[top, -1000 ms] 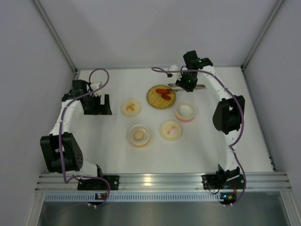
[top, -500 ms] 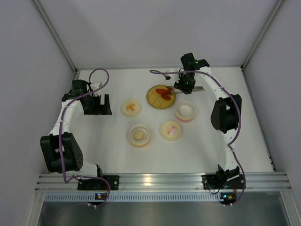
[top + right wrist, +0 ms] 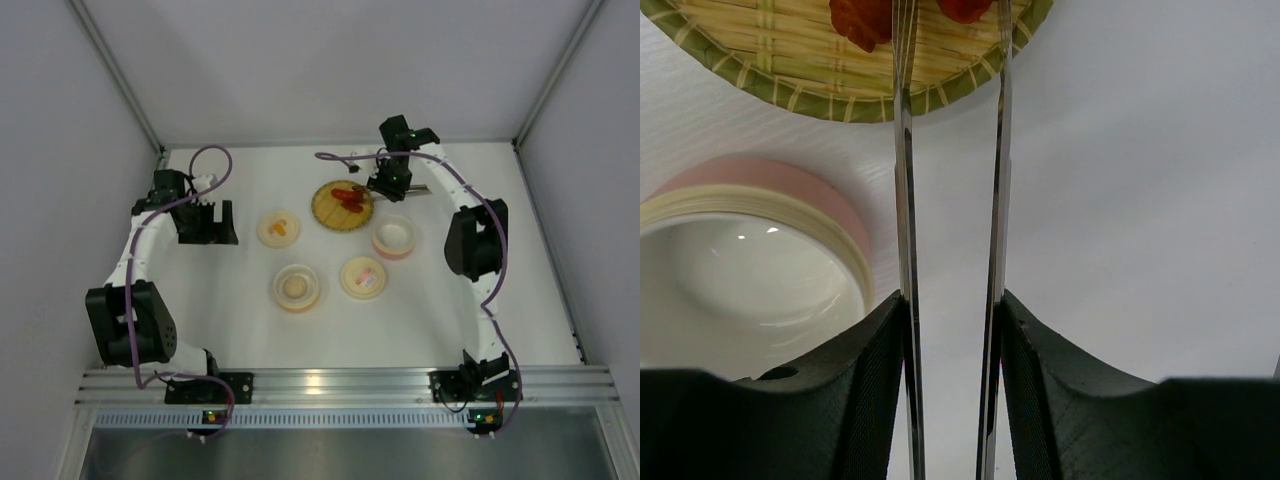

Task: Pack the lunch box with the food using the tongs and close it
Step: Pick up the fake food from the plate, then place the fake food in the packing box.

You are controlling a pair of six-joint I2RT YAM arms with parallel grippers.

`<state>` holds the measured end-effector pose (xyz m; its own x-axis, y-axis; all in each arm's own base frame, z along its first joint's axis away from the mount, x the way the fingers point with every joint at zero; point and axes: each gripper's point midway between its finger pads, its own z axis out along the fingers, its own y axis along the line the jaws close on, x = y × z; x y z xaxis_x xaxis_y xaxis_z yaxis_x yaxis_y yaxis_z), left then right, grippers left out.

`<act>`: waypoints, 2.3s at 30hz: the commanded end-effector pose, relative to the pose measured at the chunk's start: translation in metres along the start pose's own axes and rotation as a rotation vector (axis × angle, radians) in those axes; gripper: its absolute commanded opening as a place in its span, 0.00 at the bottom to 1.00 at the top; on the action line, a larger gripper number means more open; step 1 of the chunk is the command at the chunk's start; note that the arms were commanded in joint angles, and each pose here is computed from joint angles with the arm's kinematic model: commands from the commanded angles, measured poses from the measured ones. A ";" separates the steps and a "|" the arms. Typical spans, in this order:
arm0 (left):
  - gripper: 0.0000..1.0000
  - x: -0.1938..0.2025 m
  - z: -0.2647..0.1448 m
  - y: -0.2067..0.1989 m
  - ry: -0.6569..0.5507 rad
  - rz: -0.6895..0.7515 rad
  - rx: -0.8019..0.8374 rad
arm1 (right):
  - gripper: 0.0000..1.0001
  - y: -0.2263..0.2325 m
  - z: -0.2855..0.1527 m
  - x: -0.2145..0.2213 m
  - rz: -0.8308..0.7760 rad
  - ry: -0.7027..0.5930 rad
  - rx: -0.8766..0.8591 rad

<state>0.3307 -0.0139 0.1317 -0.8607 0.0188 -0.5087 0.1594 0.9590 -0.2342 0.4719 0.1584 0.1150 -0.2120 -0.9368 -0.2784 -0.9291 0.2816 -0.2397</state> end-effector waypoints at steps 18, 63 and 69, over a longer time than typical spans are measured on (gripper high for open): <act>0.98 -0.006 0.002 0.004 -0.018 0.011 -0.011 | 0.31 -0.002 0.002 -0.034 -0.067 -0.048 0.025; 0.98 -0.029 -0.006 -0.013 -0.078 0.008 0.072 | 0.00 0.098 -0.170 0.068 0.124 -0.172 0.091; 0.98 -0.030 -0.005 -0.013 -0.078 0.002 0.076 | 0.00 0.110 -0.160 0.091 0.162 -0.138 0.066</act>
<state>0.3402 -0.0228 0.1436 -0.8459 0.0070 -0.5333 0.1840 0.9424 -0.2795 0.3064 0.0766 0.2124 -0.3151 -0.8457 -0.4307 -0.8646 0.4429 -0.2371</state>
